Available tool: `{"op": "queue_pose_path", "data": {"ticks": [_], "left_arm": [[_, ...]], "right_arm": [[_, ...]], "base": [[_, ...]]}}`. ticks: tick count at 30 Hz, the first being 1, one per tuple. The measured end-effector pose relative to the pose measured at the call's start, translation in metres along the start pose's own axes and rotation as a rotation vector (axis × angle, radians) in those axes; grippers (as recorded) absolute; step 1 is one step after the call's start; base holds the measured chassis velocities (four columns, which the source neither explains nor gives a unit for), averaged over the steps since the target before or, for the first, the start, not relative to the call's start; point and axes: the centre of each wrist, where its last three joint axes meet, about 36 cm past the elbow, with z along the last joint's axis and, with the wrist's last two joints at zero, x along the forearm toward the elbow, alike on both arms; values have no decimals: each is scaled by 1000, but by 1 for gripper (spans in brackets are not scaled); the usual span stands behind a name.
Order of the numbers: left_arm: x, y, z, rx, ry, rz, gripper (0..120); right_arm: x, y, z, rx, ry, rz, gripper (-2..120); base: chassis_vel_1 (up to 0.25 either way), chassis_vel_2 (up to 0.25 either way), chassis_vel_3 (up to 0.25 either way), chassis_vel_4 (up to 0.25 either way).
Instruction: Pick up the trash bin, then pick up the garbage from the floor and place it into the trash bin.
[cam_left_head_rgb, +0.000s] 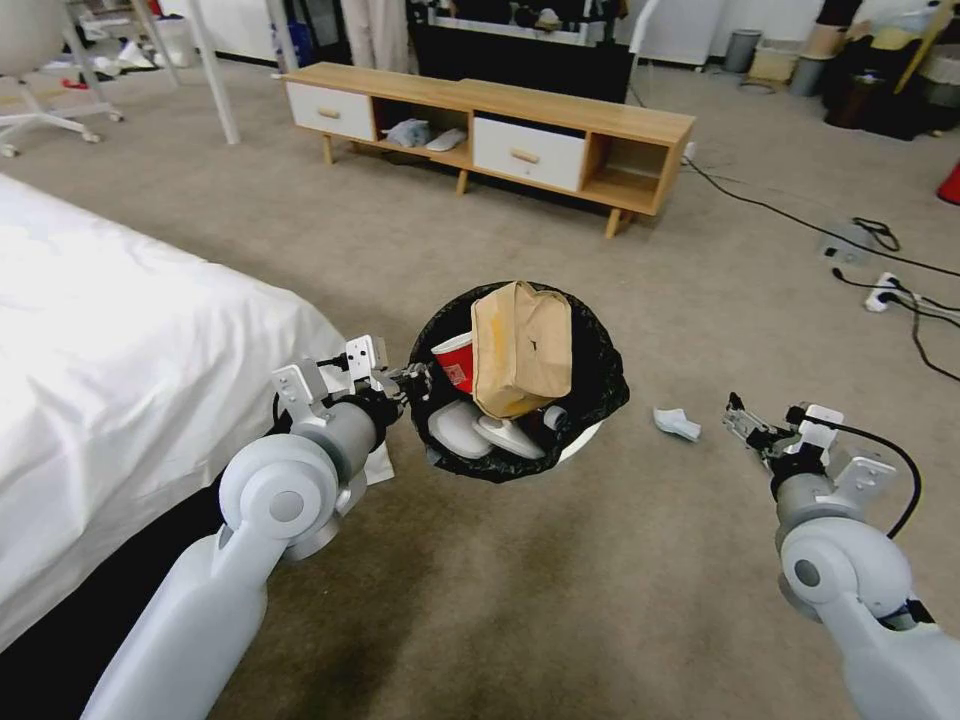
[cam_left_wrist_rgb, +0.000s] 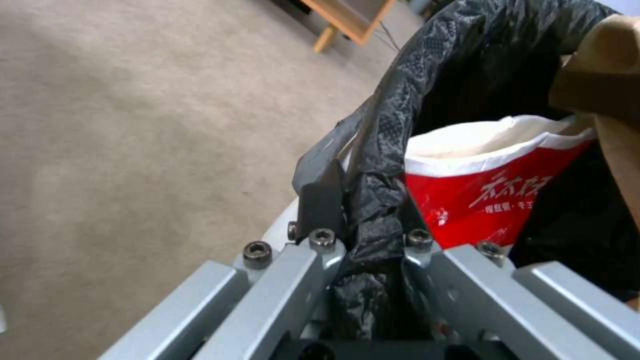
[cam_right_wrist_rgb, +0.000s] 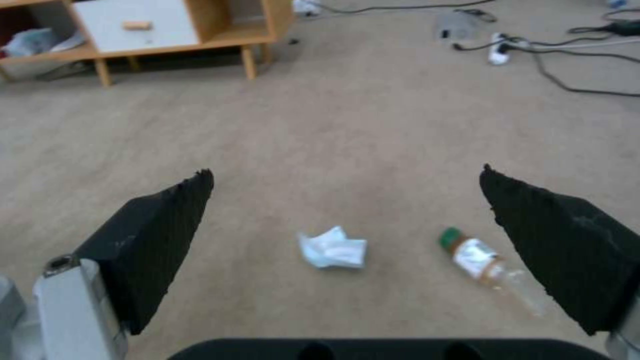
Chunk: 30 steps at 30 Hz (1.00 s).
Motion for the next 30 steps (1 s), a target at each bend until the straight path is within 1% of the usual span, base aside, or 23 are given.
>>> {"op": "queue_pose_path", "data": {"ticks": [9,23,30], "left_arm": [[-1,1,1,2,-9,11,3],[-1,1,2,6,-20,18,3],[-2,1,2,13,-37,26,3]], "right_arm": [[-3,-3,2,5,-9,-3,100],[-5,-4,4,13,-12,-8,100],[-7,-7,7,49,-48,-13,100]], "base": [[-70,-74,-79,-74],[0,0,0,0],[0,0,0,0]]}}
